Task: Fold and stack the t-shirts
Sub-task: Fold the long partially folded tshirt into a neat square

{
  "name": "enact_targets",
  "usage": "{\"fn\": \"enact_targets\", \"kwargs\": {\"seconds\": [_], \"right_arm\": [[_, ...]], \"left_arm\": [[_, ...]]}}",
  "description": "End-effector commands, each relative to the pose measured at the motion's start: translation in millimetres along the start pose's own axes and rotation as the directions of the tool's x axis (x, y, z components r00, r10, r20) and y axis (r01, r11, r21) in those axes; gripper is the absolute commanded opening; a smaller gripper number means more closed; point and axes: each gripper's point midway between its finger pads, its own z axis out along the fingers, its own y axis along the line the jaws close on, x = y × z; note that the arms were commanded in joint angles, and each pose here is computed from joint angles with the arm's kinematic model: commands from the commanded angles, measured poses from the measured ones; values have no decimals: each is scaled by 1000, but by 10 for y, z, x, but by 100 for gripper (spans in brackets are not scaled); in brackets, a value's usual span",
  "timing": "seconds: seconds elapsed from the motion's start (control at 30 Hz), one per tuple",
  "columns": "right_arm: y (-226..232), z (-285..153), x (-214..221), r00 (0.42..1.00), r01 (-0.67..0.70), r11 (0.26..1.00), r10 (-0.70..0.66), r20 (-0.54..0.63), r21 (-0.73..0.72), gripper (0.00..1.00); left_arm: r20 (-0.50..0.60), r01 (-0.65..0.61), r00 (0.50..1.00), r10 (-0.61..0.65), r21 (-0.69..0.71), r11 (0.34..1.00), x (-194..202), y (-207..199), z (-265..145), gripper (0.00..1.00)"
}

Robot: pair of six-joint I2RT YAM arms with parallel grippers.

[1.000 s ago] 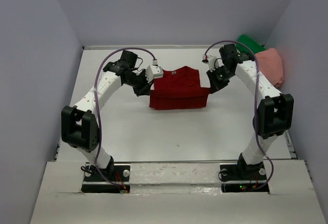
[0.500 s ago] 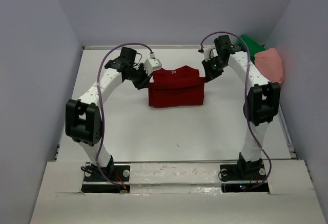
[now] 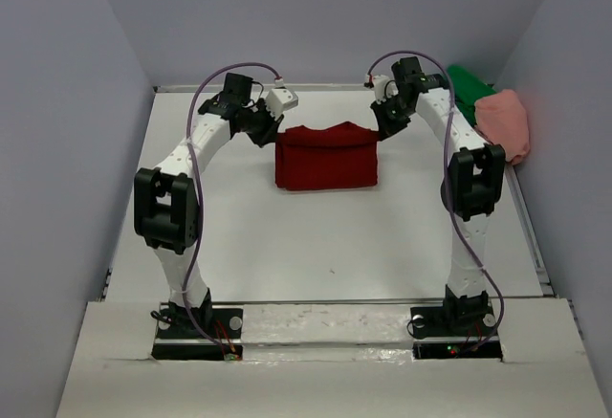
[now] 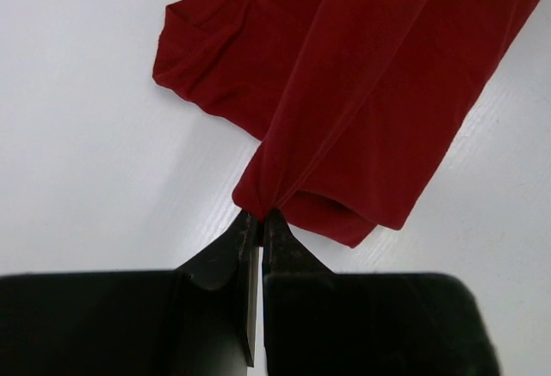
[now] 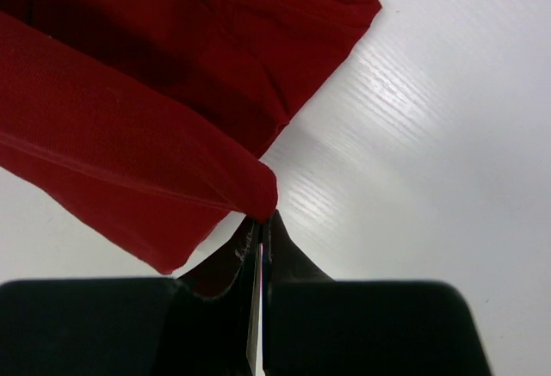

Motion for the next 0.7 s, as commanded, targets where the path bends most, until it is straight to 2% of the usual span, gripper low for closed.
{"fn": "enact_targets", "kwargs": {"seconds": [0.0,0.33,0.67], "right_arm": [[-352,0,-182,999,32,991,-36,30,128,0],[-648,230,-399,996,54,973,-69,62,223,0],[-801,514,-459,994,66,965,-87,70,255,0]], "left_arm": [[14,9,1000,-7,-94,996,-124,339,-74,0],[-4,16,1000,-17,-90,996,-50,556,273,0],[2,35,999,-35,-121,992,41,790,514,0]]}}
